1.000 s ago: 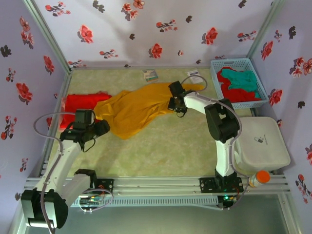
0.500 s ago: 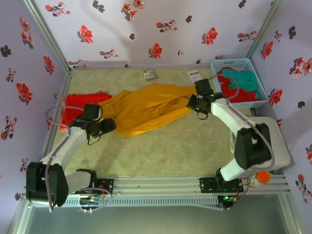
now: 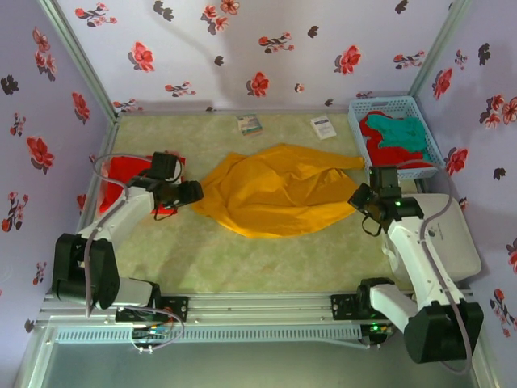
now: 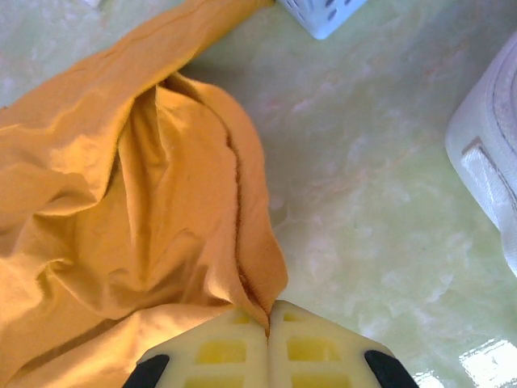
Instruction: Fold and stack the t-shirts
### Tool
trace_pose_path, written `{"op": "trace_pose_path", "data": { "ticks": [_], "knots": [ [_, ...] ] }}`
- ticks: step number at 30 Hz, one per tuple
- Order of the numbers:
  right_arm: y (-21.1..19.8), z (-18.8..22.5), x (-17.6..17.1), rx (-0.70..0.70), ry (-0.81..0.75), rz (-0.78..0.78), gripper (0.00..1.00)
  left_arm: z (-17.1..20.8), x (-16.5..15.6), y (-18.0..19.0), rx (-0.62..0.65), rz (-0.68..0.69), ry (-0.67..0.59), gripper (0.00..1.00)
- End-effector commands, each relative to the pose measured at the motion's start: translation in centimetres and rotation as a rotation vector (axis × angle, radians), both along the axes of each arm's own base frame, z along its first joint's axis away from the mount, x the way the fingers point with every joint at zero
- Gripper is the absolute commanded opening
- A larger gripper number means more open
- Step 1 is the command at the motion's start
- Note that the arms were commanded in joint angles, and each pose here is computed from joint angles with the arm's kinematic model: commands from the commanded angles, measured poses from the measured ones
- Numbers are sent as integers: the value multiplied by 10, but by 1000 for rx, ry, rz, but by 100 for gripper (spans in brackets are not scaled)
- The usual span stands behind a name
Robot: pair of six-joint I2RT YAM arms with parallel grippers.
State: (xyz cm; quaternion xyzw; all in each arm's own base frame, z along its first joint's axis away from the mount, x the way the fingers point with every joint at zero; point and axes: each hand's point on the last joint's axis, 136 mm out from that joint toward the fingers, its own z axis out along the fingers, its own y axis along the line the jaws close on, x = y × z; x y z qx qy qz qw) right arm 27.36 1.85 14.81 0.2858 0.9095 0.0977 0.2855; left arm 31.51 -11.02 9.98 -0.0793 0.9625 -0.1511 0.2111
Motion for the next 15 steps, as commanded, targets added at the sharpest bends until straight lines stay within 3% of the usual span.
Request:
{"op": "trace_pose_path", "data": {
  "ticks": [1, 8, 13, 15],
  "knots": [
    [0, -13, 6, 9, 43, -22, 0, -27, -22, -17, -21, -28, 63, 63],
    [8, -21, 18, 46, 50, -2, 0, -51, -34, -32, -24, -1, 43, 62],
    [7, -19, 20, 35, 52, -1, 0, -45, -4, -31, 27, 3, -45, 57],
    [6, -15, 22, 33, 44, -3, 0, -39, 12, -31, 61, -14, -66, 50]
  ]
}}
